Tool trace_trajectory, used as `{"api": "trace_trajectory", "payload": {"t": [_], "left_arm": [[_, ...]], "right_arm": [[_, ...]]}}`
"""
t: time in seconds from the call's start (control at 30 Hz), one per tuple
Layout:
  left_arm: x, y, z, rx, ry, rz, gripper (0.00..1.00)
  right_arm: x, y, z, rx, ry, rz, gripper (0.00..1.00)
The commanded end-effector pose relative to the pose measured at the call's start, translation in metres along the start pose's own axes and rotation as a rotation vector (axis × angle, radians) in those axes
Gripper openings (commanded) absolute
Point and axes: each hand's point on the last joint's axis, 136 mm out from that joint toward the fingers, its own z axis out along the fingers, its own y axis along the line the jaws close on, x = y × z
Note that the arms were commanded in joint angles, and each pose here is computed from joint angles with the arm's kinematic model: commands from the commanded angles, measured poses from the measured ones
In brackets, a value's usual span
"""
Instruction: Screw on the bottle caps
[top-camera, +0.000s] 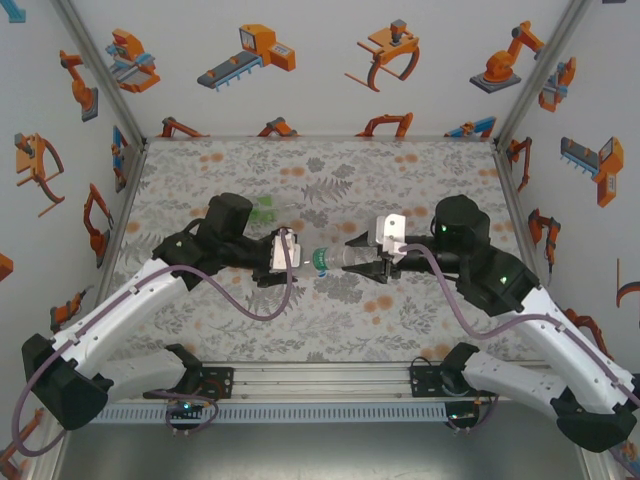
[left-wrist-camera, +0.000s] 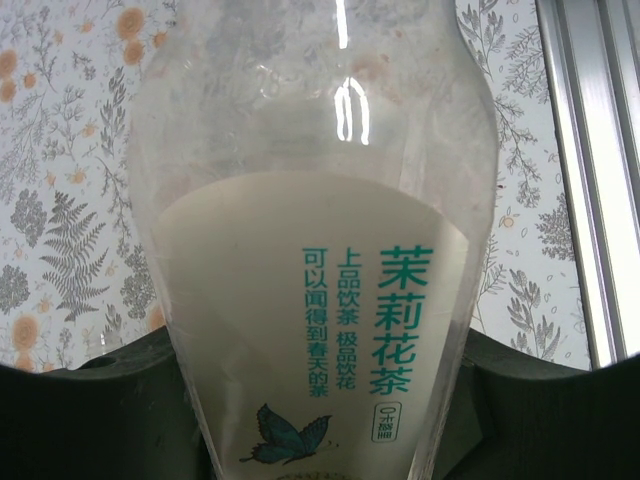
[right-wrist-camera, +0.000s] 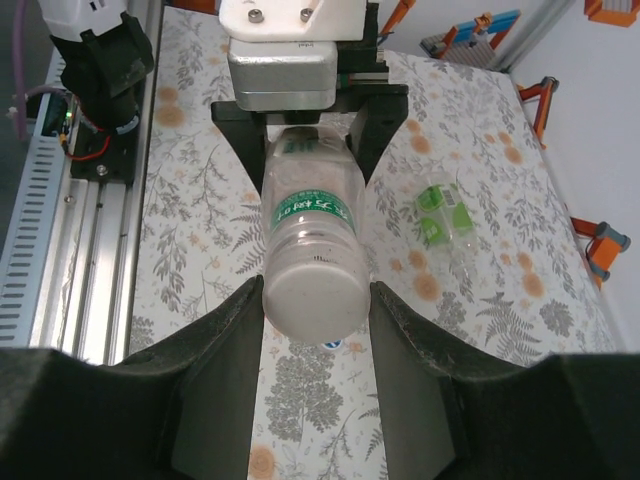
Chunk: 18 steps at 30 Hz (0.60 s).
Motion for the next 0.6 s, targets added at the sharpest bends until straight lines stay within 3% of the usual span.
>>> {"api": "trace_trajectory", "payload": {"t": [0.0, 0.57], "left_arm": [[-0.013, -0.006, -0.001, 0.041, -0.031, 0.047, 0.00], [-0.029, -0.012, -0.007, 0.047, -0.117, 0.056, 0.00]], "right_arm": [[-0.020, 0.003, -0.004, -0.025, -0.054, -0.050, 0.21], [-0.012, 0.017, -0.003, -0.089, -0.022, -0.080, 0.17]]}}
